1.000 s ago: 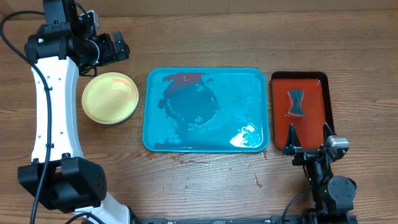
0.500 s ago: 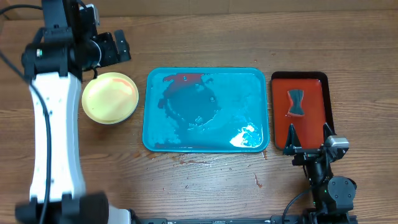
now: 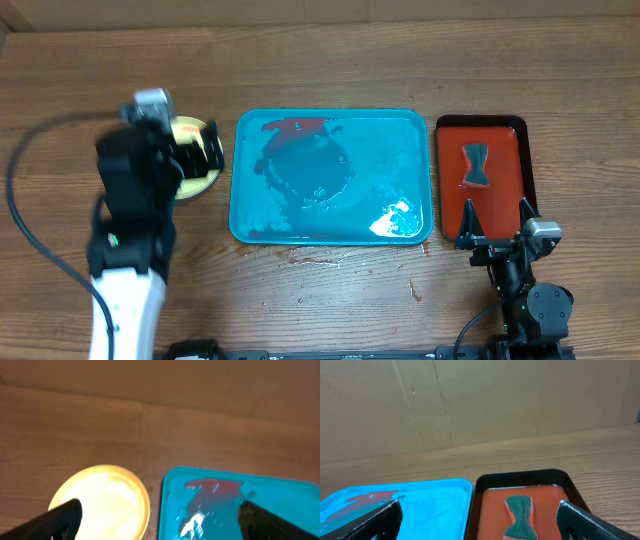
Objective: Clean dirty plates on tray and stack at the side
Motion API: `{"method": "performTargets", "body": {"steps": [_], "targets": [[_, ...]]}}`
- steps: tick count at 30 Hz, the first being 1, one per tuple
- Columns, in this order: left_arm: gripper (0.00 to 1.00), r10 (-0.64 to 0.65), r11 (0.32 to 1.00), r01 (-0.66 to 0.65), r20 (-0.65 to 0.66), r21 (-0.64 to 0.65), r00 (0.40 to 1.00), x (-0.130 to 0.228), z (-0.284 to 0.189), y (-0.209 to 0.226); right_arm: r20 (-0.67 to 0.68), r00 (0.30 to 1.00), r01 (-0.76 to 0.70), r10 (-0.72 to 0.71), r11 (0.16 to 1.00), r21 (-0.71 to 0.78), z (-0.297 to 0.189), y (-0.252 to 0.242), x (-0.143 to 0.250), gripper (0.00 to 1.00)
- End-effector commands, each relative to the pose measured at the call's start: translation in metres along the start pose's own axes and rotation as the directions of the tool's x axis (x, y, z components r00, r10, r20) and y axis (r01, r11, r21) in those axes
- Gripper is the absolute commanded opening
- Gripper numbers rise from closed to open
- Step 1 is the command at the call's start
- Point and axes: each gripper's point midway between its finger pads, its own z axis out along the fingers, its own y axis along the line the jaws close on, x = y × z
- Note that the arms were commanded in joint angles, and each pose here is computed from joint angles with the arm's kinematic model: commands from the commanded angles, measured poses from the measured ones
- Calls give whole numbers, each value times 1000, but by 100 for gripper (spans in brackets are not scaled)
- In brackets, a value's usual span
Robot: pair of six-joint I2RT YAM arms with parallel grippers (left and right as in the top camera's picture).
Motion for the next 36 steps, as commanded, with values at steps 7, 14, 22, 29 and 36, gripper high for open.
{"method": "performTargets", "body": {"steps": [7, 14, 22, 29, 36], "targets": [[100, 334, 919, -379, 294, 111, 896, 63, -38, -28, 3, 1000, -2, 2, 1000, -12, 0, 2, 2, 100], [100, 390, 895, -443, 393, 53, 833, 91, -54, -26, 3, 1000, -2, 2, 1000, -12, 0, 2, 2, 100], [100, 423, 884, -468, 450, -14, 786, 119, -53, -19, 3, 1000, -2, 2, 1000, -12, 0, 2, 2, 100], [100, 430, 887, -461, 433, -38, 792, 129, -52, -13, 3, 1000, -2, 2, 1000, -12, 0, 2, 2, 100], [100, 413, 896, -443, 439, -37, 798, 130, -56, -12, 3, 1000, -2, 2, 1000, -12, 0, 2, 2, 100]]}}
